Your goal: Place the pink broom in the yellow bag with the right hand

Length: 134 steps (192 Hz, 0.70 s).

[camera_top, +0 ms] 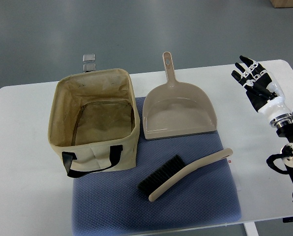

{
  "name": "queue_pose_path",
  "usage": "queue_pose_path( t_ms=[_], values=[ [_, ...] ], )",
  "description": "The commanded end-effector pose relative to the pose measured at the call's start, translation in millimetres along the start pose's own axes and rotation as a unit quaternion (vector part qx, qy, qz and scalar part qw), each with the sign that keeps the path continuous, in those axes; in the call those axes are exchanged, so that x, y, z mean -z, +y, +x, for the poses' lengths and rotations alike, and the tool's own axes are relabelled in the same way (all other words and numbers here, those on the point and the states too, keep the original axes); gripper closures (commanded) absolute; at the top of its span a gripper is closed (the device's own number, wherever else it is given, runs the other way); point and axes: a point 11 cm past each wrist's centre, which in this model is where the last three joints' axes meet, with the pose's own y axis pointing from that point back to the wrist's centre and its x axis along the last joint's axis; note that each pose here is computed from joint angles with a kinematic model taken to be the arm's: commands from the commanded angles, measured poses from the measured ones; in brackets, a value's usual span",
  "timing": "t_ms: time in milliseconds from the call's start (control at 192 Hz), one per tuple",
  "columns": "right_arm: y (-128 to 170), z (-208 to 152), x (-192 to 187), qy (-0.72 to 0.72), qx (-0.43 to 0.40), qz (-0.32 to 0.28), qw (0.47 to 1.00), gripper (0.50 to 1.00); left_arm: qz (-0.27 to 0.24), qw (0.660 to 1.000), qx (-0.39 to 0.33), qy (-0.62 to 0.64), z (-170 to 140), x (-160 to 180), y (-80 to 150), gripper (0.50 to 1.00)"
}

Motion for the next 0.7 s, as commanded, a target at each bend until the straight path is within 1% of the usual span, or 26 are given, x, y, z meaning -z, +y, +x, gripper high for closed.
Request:
queue_pose_path(
  t_ms=[0,245,506,694],
  values=[
    [-0.1,-0.5,0.2,0.0,0.001,0.0,1.0,0.576,0.0,1.0,0.0,0.0,0.0,0.0,0.0,0.5],
    [0.5,3.4,3.8,0.006,0.0,0.002,1.0,0.576,0.0,1.0,0.0,0.0,0.0,0.0,0.0,0.5],
    [1.3,13.2,21.5,0.013,0.01,0.017,1.0,0.576,0.0,1.0,0.0,0.0,0.0,0.0,0.0,0.5],
    [-5.9,8.0,30.3,0.03,0.029,0.019,0.999,0.579,0.0,1.0,0.0,0.0,0.0,0.0,0.0,0.5]
  ],
)
